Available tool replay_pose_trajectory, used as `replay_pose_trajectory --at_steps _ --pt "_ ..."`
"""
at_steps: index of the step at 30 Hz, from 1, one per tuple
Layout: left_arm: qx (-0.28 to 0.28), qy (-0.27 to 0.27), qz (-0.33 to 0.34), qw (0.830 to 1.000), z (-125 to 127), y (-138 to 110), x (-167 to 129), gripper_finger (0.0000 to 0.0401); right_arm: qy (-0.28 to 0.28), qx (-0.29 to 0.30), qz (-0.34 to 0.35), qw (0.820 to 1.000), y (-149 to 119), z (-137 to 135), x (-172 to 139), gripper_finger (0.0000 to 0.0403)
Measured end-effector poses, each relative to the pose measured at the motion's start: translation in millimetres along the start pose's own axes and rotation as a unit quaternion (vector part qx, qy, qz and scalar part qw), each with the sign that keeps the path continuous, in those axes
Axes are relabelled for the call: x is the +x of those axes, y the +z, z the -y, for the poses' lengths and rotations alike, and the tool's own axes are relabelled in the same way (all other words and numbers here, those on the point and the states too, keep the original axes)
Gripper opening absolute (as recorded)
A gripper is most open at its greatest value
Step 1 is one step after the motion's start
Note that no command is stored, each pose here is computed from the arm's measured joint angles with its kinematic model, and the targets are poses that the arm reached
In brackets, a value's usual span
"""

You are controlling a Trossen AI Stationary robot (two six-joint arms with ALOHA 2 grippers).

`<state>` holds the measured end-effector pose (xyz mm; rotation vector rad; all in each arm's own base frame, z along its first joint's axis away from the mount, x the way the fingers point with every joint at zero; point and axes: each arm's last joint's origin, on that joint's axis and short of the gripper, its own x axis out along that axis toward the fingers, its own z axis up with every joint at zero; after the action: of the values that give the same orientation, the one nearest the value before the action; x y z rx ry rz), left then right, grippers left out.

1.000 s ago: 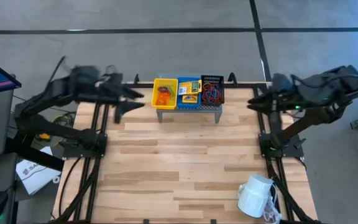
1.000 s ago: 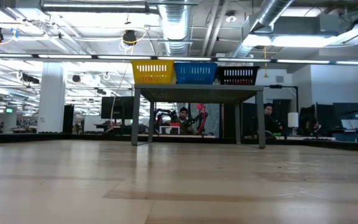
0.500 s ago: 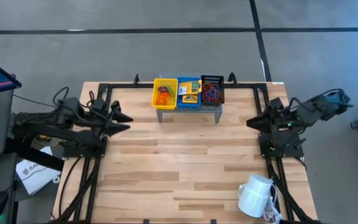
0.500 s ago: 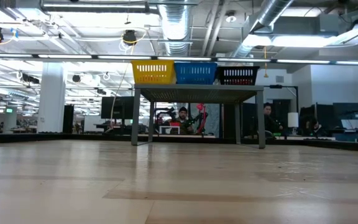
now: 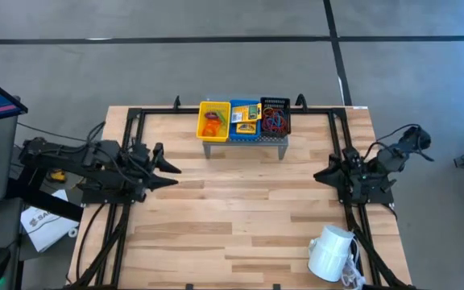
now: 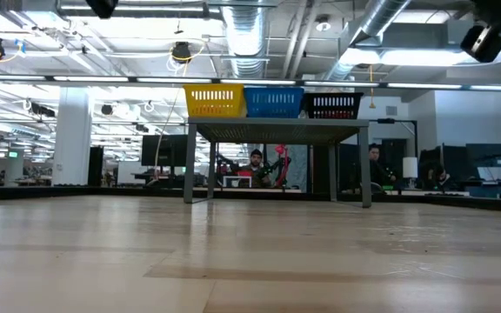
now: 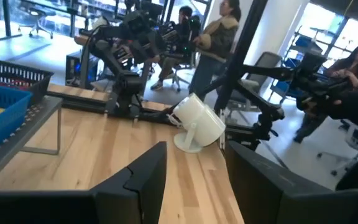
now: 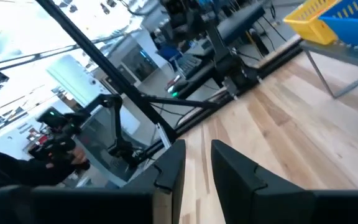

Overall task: Pick & Place Office Desk Supplies
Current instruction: Return to Home Position

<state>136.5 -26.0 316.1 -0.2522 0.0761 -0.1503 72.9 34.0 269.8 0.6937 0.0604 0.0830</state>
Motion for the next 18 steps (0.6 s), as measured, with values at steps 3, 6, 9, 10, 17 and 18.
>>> replay_pose_trajectory --at_steps 3,6,9,10,17,18 --pt "-0.001 -0.001 0.017 1.000 -4.0 -19.9 5.3 0.0159 0.013 -0.014 0.019 1.000 -1.3 3.1 -2.3 0.0075" --pt "-0.006 -0.012 0.052 0.999 -8.2 -37.7 8.1 0.0159 0.020 -0.022 0.028 0.999 -3.0 7.0 -5.6 0.0075" --pt "-0.008 -0.016 0.069 0.997 -12.0 -52.2 7.6 0.0159 0.016 -0.025 0.036 0.999 -3.9 11.0 -8.3 0.0075" --pt "-0.008 -0.016 0.068 0.998 -13.1 -56.3 7.2 0.0159 0.016 -0.027 0.039 0.999 -3.9 11.6 -8.7 0.0075" --pt "0.006 0.000 0.054 0.999 -20.3 -79.9 4.5 0.0159 0.010 -0.062 0.046 0.997 -12.6 21.8 -9.7 0.0075" --pt "0.006 0.004 0.051 0.999 -21.8 -84.9 4.2 0.0159 0.007 -0.061 0.046 0.997 -15.7 24.5 -9.4 0.0075"
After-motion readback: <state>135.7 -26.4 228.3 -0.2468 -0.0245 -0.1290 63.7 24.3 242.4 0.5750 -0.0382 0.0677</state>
